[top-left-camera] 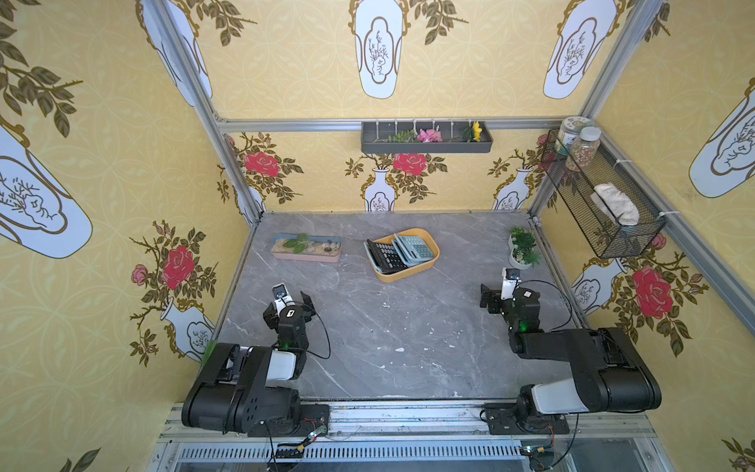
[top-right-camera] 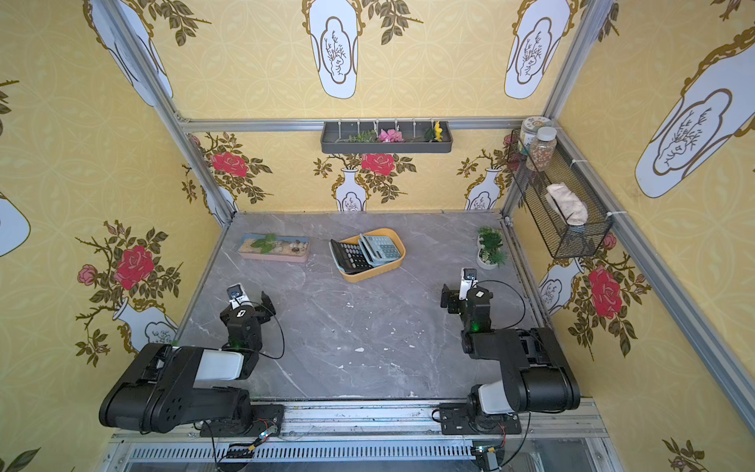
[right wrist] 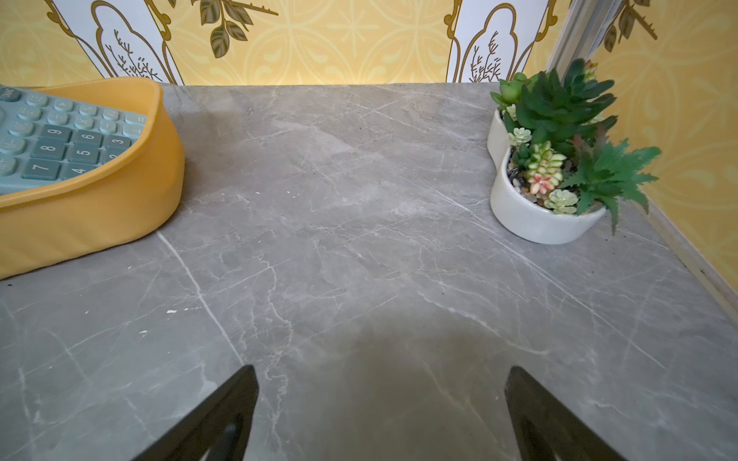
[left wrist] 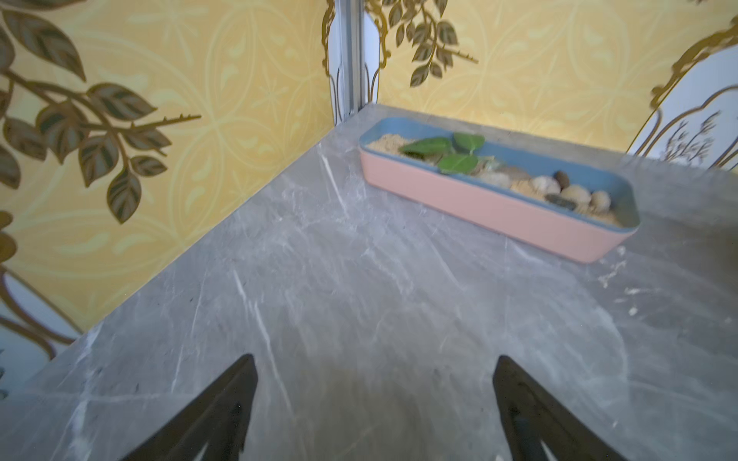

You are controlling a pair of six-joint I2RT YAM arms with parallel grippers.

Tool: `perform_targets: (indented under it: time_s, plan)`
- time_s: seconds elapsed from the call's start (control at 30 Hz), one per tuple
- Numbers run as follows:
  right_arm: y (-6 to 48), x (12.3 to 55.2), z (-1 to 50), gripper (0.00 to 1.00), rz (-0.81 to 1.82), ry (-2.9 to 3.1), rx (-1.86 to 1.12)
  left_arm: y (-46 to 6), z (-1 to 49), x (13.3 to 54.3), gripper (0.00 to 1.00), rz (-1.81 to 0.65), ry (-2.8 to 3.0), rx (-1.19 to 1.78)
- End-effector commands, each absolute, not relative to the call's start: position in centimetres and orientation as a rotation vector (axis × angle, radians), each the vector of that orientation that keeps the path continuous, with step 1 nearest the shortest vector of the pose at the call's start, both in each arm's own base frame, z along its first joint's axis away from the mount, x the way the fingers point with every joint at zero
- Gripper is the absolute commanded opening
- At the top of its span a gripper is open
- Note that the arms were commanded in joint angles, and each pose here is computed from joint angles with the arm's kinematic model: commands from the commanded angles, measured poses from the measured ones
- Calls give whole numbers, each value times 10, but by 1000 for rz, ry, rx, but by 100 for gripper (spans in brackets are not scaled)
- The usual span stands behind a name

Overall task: Put the calculator in the storage box
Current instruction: Reset both arms

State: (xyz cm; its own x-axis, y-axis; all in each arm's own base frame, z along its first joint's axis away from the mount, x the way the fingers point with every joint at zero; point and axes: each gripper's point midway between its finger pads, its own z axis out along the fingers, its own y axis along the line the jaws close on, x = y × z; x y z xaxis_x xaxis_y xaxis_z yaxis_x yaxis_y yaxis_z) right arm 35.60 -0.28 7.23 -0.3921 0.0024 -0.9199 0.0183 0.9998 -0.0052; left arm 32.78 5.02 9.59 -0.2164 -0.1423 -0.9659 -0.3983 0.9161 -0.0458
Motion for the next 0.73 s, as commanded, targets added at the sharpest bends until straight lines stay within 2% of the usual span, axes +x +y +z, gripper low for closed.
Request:
perform_targets:
  time_s: [0.0, 0.03, 0.07, 0.7]
  plan:
    - [-4, 359, 77, 97, -17, 1959, 36, 55, 106, 339, 94, 154, 1780, -458]
    - [-5, 358, 77, 97, -17, 1959, 36, 57, 106, 339, 95, 149, 1784, -468]
    - [-4, 358, 76, 97, -17, 1959, 35, 57, 106, 339, 100, 151, 1784, -469]
    - [1, 357, 77, 97, -22, 1953, 4, 58, 108, 337, 100, 149, 1775, -474]
